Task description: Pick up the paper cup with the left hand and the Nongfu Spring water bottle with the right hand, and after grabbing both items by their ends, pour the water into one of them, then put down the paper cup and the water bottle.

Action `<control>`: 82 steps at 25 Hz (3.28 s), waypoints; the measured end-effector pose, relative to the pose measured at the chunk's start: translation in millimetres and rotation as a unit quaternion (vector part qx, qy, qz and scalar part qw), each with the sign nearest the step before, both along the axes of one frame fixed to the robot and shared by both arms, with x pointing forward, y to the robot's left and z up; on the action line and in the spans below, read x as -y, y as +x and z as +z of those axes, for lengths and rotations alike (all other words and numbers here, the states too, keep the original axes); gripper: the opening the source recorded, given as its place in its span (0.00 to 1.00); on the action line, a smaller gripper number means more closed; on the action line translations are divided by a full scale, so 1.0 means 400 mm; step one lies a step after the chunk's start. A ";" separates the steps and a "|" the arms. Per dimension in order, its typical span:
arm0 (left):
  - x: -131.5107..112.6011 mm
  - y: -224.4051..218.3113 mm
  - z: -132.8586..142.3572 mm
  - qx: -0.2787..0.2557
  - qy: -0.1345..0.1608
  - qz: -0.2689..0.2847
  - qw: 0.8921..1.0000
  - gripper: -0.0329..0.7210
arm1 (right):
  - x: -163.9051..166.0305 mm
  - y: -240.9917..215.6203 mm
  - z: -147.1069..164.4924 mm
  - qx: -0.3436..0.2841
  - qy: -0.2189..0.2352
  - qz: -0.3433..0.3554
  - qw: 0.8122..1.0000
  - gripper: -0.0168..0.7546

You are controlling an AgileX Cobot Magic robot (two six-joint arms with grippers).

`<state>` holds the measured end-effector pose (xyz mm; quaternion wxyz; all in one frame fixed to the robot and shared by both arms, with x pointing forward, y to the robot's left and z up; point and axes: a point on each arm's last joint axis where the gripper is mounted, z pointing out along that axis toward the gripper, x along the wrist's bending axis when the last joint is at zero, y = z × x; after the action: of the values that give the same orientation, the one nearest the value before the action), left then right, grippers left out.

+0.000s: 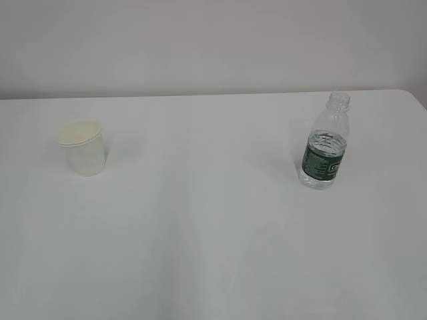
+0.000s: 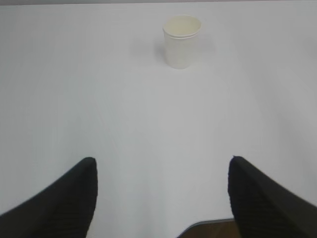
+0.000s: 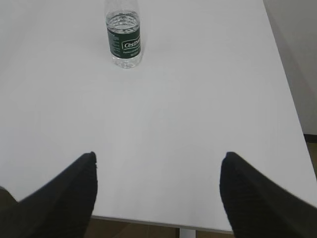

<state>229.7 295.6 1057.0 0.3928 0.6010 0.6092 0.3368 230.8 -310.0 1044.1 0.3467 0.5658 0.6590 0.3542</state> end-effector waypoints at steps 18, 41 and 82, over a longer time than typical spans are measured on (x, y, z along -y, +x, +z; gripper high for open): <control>0.000 0.000 0.000 0.000 0.000 0.000 1.000 0.82 | 0.000 0.000 0.000 0.000 0.001 0.000 1.000 0.78; 0.000 0.000 0.000 0.000 0.000 0.000 1.000 0.82 | 0.000 0.000 0.000 0.000 0.001 0.000 1.000 0.78; -0.006 0.175 0.122 0.081 0.018 0.005 0.997 0.82 | -0.044 0.167 0.119 0.120 0.013 0.026 0.992 0.76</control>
<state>299.6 297.8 1105.9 0.4279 0.5763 0.5719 0.3971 297.5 -292.4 1091.9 0.4067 0.5062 0.6226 0.4367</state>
